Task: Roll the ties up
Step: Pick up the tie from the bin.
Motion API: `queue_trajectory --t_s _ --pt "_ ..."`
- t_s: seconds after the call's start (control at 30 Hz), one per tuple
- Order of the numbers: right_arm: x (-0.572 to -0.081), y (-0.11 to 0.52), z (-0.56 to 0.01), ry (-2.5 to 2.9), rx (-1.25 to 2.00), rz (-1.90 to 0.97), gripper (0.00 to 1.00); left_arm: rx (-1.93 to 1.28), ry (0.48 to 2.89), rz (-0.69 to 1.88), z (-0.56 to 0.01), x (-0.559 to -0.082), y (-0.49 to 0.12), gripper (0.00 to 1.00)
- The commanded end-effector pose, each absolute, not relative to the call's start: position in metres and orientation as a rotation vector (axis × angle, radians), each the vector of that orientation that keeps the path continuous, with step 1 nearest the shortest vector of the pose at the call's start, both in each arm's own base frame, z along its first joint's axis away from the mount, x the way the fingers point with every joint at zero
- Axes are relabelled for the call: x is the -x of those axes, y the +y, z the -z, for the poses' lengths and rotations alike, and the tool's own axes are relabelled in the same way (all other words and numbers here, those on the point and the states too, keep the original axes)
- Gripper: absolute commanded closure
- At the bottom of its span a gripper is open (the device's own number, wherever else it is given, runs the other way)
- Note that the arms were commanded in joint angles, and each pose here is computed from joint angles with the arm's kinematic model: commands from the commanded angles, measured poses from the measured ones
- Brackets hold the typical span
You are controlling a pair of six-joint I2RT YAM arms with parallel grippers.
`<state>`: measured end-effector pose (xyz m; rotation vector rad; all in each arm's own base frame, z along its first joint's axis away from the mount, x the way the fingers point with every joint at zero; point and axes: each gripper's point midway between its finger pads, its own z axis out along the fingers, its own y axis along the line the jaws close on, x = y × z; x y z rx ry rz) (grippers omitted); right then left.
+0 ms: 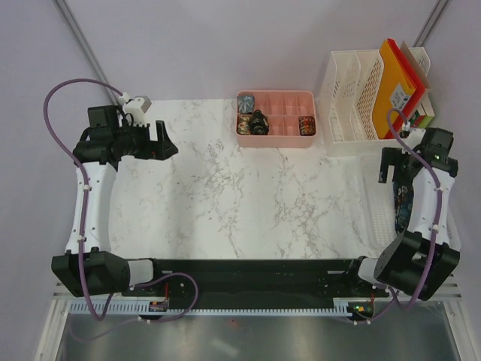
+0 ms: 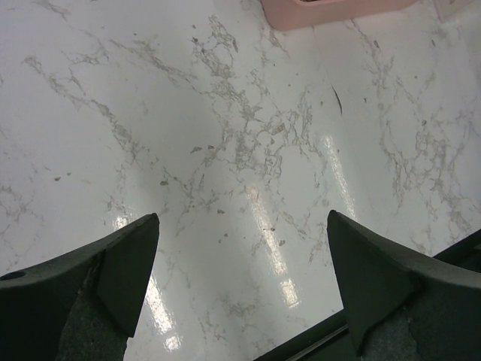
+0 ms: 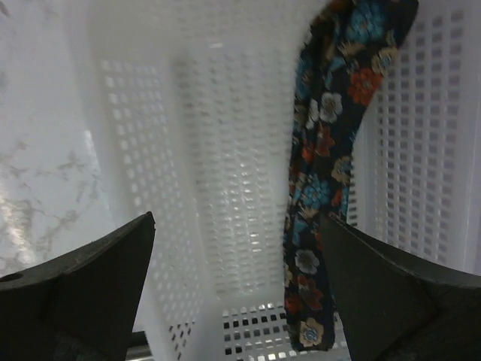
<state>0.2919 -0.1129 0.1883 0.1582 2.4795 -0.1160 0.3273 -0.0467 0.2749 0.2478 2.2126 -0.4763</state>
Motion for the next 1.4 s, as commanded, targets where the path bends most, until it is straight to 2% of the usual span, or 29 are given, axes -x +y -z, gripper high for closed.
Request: queue_trajectory --t_s 0.0,0.13,0.3,0.5,0.67,0.9,1.03,1.23,1.37 --pt "-0.259 -0.159 -0.148 2.607 -0.231 0.228 0.02 -0.346 2.151 0.557 -0.292 -0.333 -0.063 0.00" --pt "-0.263 -0.190 -0.121 2.601 -0.321 0.257 0.02 -0.344 2.150 0.570 -0.297 -0.342 -0.066 0.00" --pt "-0.297 -0.214 -0.093 2.599 -0.375 0.209 0.02 -0.366 2.132 0.605 -0.303 -0.342 -0.074 0.00" --pt "-0.340 -0.235 -0.086 2.485 -0.425 0.200 0.02 -0.387 2.121 0.596 -0.305 -0.341 -0.076 0.00" --pt "-0.355 -0.247 -0.074 2.439 -0.455 0.233 0.02 -0.391 2.118 0.591 -0.306 -0.339 -0.076 0.00" --pt "-0.364 -0.240 -0.045 2.504 -0.427 0.221 0.02 -0.411 2.103 0.594 -0.309 -0.338 -0.077 0.00" --pt "-0.372 -0.214 -0.037 2.500 -0.324 0.058 0.02 -0.435 2.084 0.621 -0.313 -0.336 -0.081 0.00" --pt "-0.369 -0.179 -0.060 2.421 -0.090 -0.076 0.07 -0.449 2.078 0.634 -0.313 -0.336 -0.084 0.00" --pt "-0.371 -0.184 -0.079 2.387 -0.070 -0.025 0.08 -0.462 2.072 0.644 -0.313 -0.335 -0.085 0.00"
